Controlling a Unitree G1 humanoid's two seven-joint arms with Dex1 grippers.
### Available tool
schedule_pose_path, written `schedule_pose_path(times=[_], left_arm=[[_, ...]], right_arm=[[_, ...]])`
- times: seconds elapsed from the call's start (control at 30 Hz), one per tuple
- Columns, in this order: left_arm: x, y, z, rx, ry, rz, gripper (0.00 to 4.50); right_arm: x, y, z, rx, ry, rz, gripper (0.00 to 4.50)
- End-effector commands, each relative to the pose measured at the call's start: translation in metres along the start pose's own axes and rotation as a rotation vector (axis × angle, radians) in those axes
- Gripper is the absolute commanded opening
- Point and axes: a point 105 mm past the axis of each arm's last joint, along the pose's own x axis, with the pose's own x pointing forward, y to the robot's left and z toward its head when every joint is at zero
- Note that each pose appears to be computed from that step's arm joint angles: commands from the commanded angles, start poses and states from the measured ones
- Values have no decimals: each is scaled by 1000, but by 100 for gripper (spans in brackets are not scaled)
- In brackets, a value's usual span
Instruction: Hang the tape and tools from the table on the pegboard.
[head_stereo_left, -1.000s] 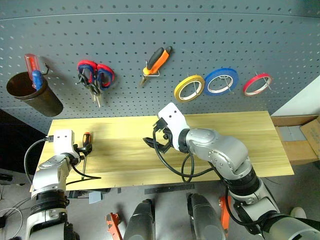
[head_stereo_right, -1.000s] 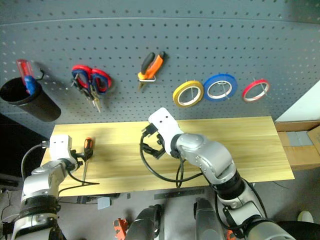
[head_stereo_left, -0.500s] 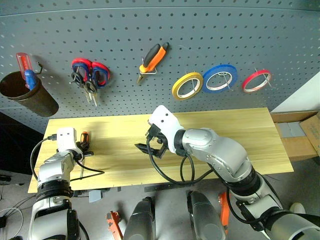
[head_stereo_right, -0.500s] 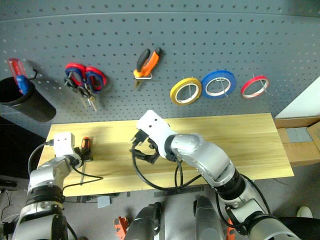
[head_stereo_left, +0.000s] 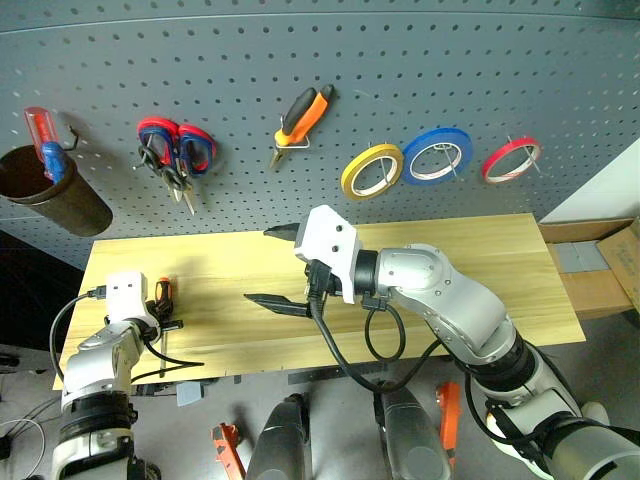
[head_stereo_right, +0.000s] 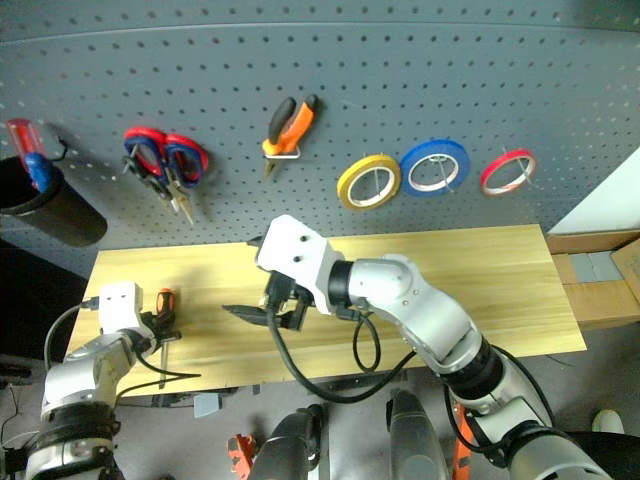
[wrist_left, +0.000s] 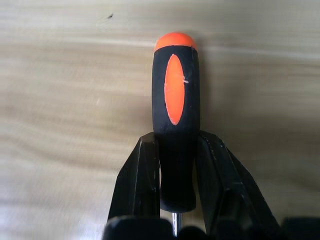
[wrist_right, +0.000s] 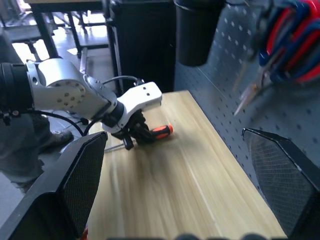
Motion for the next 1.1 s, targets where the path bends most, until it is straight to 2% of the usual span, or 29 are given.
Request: schedule_pose_path(times=[0.03,0.27,0.37,0.53,0.73,1.0,1.1], left_arm=[[-37,0,46,55,-257,17,66],[-85,-19,86,83,-564,3,66],[-99,-29,92,111,-619,-13,66],[-118,-48,114,198,-741,-53,66],[-140,-56,137,298,-880,-30,66],[-159,-51,168,334,-1012,48,66],[-170,-50,191,323,-1093,76,66]], right_arm=[[-4,4,16,-77,-58,43,450],[-13,-9,16,-108,-45,64,450],[-18,-21,8,-93,20,42,450],[-33,-44,12,-68,33,-40,450],[-50,-64,17,-12,56,-158,450],[-59,-76,31,-16,71,-252,450],[-59,-78,37,-35,62,-265,450]])
